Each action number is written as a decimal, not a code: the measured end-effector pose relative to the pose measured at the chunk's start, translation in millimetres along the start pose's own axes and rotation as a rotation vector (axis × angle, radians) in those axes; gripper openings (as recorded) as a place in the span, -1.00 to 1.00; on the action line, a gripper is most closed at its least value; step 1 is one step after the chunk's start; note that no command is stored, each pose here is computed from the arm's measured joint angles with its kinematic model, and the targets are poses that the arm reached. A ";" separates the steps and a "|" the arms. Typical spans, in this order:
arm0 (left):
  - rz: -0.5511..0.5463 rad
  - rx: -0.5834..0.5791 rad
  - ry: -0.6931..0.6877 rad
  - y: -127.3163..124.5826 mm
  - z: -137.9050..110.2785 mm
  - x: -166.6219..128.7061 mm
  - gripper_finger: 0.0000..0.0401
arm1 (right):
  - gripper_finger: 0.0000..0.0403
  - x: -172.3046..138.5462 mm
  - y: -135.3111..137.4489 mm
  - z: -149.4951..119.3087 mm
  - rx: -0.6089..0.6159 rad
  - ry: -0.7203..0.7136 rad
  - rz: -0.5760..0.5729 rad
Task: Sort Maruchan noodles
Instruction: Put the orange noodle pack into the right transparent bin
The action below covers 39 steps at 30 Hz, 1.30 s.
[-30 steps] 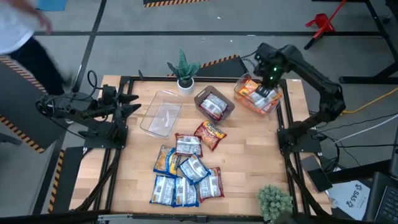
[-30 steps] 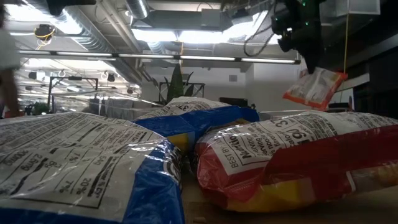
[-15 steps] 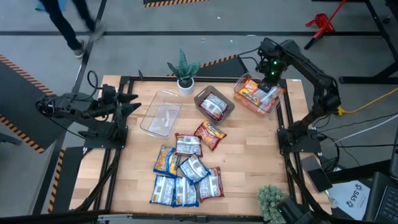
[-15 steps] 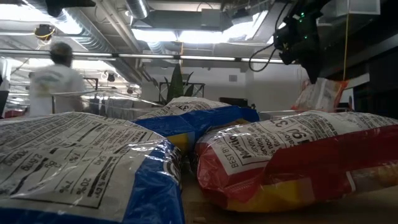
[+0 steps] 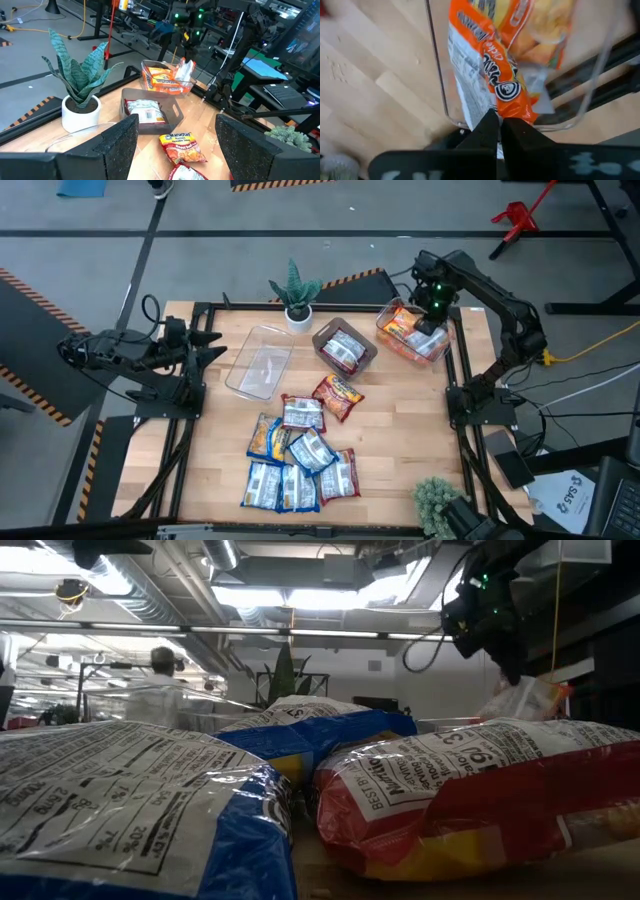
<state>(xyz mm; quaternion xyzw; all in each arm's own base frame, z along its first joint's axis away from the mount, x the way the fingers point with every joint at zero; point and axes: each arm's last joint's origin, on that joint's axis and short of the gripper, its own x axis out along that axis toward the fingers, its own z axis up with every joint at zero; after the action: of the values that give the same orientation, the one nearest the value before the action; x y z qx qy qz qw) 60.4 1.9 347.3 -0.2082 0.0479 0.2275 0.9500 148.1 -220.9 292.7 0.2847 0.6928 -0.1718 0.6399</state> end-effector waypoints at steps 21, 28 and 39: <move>0.035 0.000 -0.021 1.0 0.6 0.0 0.29 | -0.40 31.1 -12.7 9.3 -0.008 0.006 -0.240; 0.039 0.000 -0.023 1.2 0.6 0.0 0.29 | 0.02 29.3 -16.0 20.1 0.064 -0.118 -0.268; 0.051 0.013 -0.016 2.1 -0.5 0.0 0.29 | -0.04 -38.7 -6.9 7.2 0.403 -0.364 -0.313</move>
<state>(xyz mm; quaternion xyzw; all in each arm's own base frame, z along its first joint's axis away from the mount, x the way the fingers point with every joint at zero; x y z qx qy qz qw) 59.5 3.4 346.1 -0.1989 0.0470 0.2530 0.9456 150.3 -237.4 329.0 0.2602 0.5545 -0.4500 0.6498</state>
